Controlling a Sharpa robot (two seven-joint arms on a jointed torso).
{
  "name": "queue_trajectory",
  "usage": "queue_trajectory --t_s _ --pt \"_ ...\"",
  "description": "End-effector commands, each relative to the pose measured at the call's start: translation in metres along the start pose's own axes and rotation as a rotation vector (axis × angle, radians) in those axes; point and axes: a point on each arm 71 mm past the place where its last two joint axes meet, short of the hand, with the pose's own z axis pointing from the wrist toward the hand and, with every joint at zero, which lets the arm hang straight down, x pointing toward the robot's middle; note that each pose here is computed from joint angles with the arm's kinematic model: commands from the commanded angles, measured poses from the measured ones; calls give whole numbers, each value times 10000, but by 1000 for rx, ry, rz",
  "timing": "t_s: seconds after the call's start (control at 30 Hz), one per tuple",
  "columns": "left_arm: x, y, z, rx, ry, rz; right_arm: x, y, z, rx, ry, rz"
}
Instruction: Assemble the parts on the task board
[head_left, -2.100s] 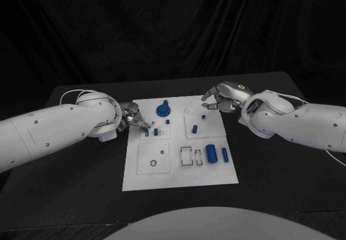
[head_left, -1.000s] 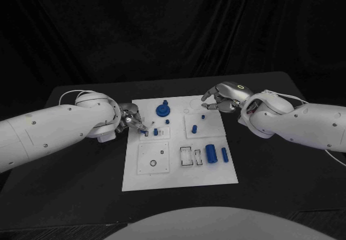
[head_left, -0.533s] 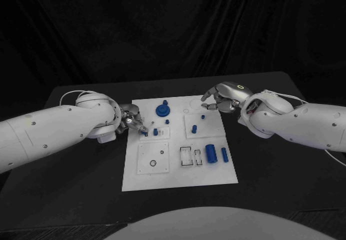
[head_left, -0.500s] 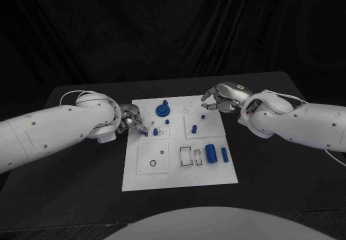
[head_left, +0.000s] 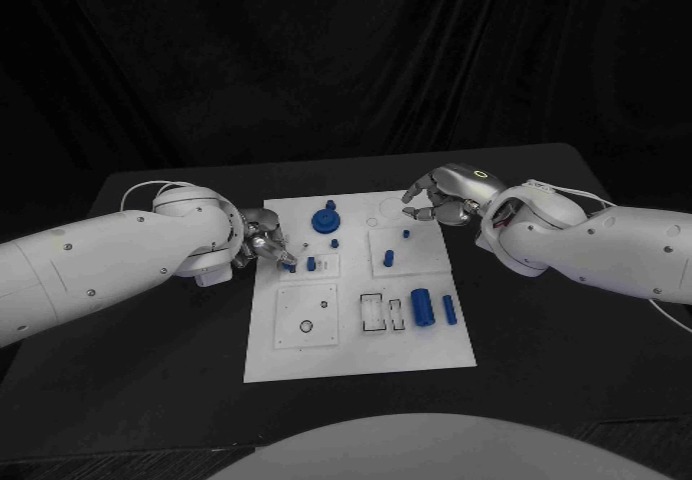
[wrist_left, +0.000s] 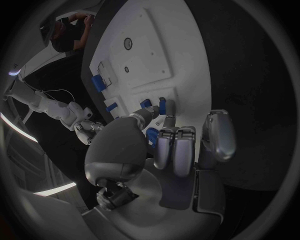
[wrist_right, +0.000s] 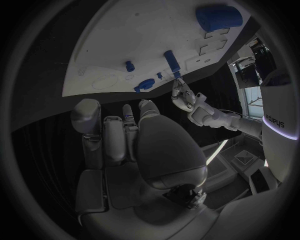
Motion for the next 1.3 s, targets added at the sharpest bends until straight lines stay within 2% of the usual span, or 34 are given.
queue_trajectory --t_s 0.03,1.3 --pt "19 -8 4 1 16 6 13 -14 -3 19 7 -1" --pt "26 -57 27 -1 23 14 21 -15 -2 23 14 -1"
